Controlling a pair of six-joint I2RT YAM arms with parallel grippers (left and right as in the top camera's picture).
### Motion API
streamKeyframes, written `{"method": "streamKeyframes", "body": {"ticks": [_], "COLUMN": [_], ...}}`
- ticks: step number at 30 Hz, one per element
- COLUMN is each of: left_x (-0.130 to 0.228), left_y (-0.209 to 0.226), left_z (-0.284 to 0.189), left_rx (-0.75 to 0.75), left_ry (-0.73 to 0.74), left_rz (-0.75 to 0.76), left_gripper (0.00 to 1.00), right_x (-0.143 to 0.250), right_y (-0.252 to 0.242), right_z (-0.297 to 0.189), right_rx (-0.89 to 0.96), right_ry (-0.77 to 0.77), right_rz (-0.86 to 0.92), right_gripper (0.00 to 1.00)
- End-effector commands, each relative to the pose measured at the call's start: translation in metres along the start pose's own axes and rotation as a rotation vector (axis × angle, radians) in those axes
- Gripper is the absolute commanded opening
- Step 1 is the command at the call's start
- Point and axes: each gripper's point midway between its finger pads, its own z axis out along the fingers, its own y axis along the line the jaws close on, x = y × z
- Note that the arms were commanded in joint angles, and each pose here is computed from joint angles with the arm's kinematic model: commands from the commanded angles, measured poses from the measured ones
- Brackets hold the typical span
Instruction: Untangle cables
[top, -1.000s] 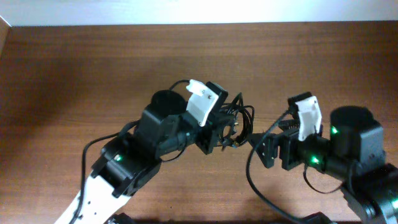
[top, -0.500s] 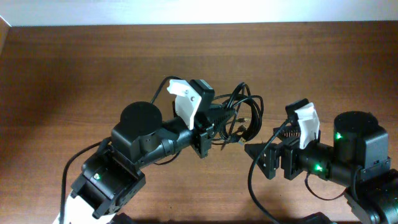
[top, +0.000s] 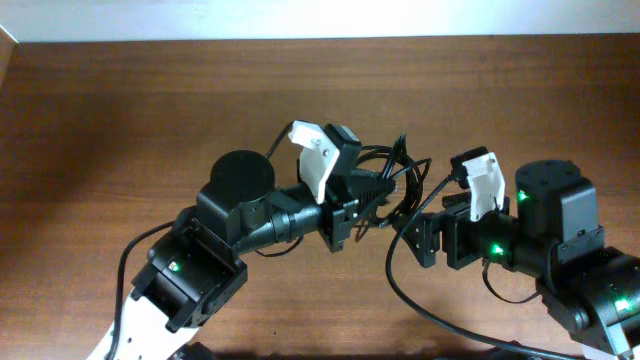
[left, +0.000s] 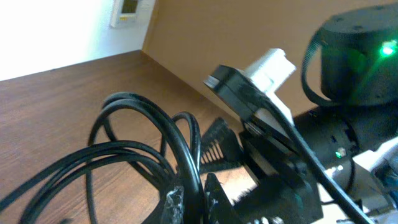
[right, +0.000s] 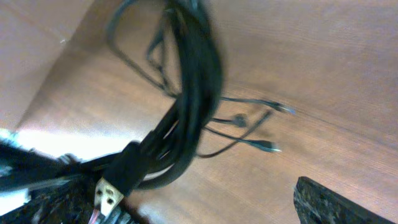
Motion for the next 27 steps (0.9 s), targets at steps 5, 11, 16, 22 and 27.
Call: {"method": "streamKeyframes", "body": {"ticks": [5, 11, 16, 22, 27], "left_x": [0.017, 0.007, 0.001, -0.013, -0.034], "left_y": [-0.032, 0.001, 0.003, -0.039, -0.025], "left_z": [-0.008, -0.005, -0.004, -0.012, -0.057], "left_rx": [0.175, -0.019, -0.035, 0.181, 0.033], "left_ry": [0.089, 0.032, 0.004, -0.025, -0.141], "left_rz": [0.025, 0.011, -0.076, -0.047, -0.026], "left_gripper": [0.0, 0.0, 0.0, 0.0, 0.0], "right_x": [-0.026, -0.017, -0.01, -0.006, 0.006], "right_y": [-0.027, 0.017, 0.034, -0.027, -0.083], "right_z": [-0.006, -0.028, -0.026, 0.016, 0.018], "right_rx": [0.174, -0.044, -0.144, 0.13, 0.435], "right_ry": [-0.11, -0.134, -0.094, 0.029, 0.079], "right_rz": [-0.012, -0.027, -0.08, 0.01, 0.15], "right_gripper": [1.0, 1.0, 1.0, 1.0, 1.0]}}
